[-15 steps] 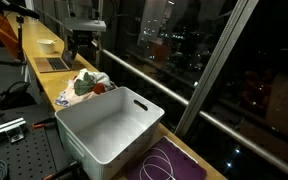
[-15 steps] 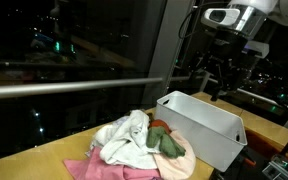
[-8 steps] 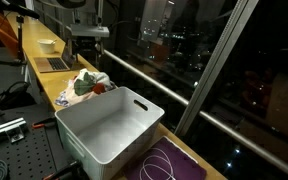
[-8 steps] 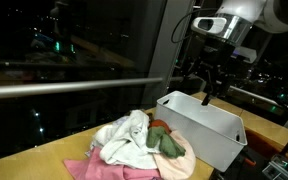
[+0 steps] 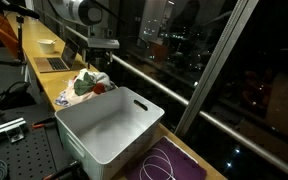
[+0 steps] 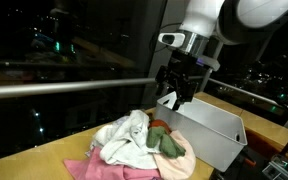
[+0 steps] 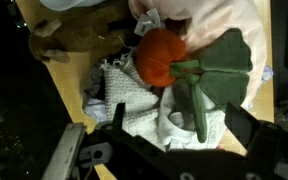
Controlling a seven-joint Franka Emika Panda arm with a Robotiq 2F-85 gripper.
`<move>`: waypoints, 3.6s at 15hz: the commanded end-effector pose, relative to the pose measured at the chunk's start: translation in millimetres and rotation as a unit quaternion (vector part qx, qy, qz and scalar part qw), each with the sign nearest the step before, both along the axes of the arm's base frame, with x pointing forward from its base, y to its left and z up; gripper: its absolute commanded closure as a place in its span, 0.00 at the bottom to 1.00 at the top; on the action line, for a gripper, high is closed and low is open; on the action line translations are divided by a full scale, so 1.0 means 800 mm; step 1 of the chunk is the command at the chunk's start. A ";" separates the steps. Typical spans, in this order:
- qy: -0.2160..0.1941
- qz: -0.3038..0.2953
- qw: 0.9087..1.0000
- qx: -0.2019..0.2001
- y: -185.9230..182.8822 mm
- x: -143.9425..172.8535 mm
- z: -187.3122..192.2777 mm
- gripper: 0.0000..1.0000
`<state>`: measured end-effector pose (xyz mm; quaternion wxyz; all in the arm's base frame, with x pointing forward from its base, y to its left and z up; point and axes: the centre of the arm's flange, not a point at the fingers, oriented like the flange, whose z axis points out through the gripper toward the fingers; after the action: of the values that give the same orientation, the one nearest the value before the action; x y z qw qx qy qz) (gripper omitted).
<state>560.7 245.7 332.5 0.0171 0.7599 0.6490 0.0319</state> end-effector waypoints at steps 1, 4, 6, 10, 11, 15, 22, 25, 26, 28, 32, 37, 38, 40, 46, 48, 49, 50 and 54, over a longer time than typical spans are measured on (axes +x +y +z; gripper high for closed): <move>0.032 -0.005 0.999 -0.013 0.021 0.028 -0.025 0.00; 0.067 -0.015 0.997 -0.021 0.025 0.020 -0.061 0.00; 0.078 -0.021 0.996 -0.023 0.032 0.022 -0.075 0.00; 0.081 -0.014 0.997 -0.014 0.072 0.032 -0.073 0.00; 0.079 -0.012 0.997 -0.011 0.079 0.036 -0.072 0.00; 0.084 -0.013 0.996 -0.002 0.092 0.056 -0.071 0.00; 0.122 -0.022 0.992 -0.002 0.097 0.068 -0.112 0.00; 0.136 -0.023 0.990 -0.006 0.098 0.071 -0.127 0.00; 0.139 -0.024 0.990 -0.006 0.097 0.073 -0.132 0.00; 0.145 -0.026 0.989 -0.008 0.093 0.075 -0.139 0.00; 0.148 -0.035 0.988 -0.006 0.072 0.084 -0.145 0.03; 0.143 -0.053 0.988 0.004 0.041 0.091 -0.145 0.47; 0.143 -0.056 0.988 0.005 0.036 0.091 -0.144 0.55; 0.144 -0.062 0.988 0.006 0.026 0.092 -0.144 0.69; 0.144 -0.071 0.987 0.004 0.006 0.086 -0.144 1.00; 0.142 -0.074 0.987 0.005 -0.005 0.078 -0.128 0.99; 0.140 -0.074 0.987 0.010 -0.012 0.071 -0.114 0.97; 0.137 -0.076 0.988 0.016 -0.019 0.063 -0.096 0.97; 0.116 -0.093 0.987 0.060 -0.056 0.038 -0.009 0.97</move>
<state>624.5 230.6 266.7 -0.0883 0.8116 0.5747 -0.0570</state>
